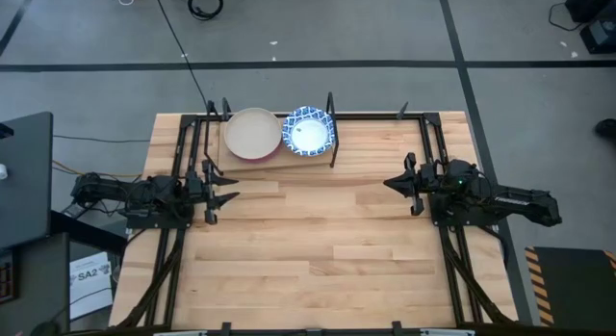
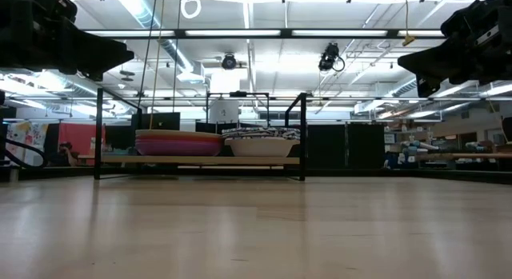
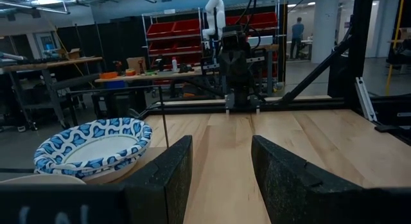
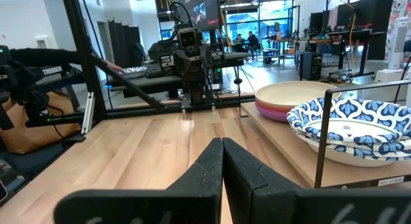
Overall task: Place and stack plates onto a shelf
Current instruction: Return to Home Position
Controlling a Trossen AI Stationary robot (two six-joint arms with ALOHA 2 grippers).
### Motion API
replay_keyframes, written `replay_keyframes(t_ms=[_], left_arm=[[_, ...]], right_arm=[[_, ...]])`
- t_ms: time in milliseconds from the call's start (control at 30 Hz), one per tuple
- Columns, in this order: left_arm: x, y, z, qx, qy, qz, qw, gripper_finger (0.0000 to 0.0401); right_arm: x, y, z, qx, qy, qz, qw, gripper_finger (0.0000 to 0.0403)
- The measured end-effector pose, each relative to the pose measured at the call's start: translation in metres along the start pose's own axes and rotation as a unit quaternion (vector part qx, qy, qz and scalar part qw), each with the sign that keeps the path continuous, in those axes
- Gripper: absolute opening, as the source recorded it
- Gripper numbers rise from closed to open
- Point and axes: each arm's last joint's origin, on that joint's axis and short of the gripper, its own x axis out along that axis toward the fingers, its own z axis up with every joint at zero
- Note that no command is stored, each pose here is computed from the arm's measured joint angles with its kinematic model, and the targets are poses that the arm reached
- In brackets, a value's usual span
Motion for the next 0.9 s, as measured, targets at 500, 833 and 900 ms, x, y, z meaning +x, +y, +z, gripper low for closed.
replay_keyframes(t_ms=[500,833,900], left_arm=[[-0.0012,0.0006,0.0022,-0.004,-0.012,0.001,1.000,0.0167],[-0.0011,0.0005,0.0016,-0.003,-0.009,0.001,1.000,0.0167],[-0.0011,0.0005,0.0016,-0.003,-0.009,0.001,1.000,0.0167]], right_arm=[[0.0000,0.0000,0.0000,0.000,0.000,0.000,1.000,0.0014],[0.0000,0.0000,0.0000,0.000,0.000,0.000,1.000,0.0014],[0.0000,0.0000,0.0000,0.000,0.000,0.000,1.000,0.0014]])
